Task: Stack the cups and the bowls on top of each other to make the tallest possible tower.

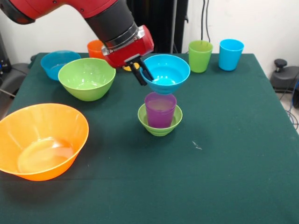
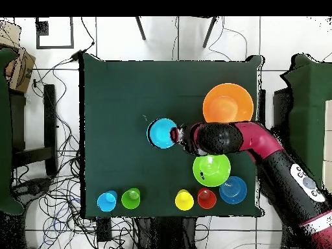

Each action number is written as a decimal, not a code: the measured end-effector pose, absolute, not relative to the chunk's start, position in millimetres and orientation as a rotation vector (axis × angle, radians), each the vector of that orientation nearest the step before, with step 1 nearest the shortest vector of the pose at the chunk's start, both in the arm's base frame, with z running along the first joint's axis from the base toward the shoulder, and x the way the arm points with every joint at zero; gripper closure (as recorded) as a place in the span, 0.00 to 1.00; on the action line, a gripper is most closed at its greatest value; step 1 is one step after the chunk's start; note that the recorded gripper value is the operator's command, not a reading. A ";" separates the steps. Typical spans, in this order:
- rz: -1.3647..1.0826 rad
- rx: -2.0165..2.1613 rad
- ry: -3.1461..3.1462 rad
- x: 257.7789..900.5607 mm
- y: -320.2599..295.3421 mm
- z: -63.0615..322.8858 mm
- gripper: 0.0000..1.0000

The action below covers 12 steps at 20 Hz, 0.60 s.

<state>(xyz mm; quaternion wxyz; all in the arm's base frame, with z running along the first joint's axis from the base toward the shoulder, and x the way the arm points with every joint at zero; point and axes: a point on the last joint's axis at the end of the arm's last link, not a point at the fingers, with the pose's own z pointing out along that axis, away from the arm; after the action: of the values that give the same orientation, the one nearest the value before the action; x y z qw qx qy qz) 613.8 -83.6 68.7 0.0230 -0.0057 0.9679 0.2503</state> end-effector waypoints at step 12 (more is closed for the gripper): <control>0.835 -0.015 3.001 607.8 -73.0 58.4 1.00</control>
<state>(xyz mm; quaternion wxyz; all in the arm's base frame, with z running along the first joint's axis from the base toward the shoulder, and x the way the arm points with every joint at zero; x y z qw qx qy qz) 607.8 -73.0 58.4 0.0133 -0.0048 0.9633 0.2679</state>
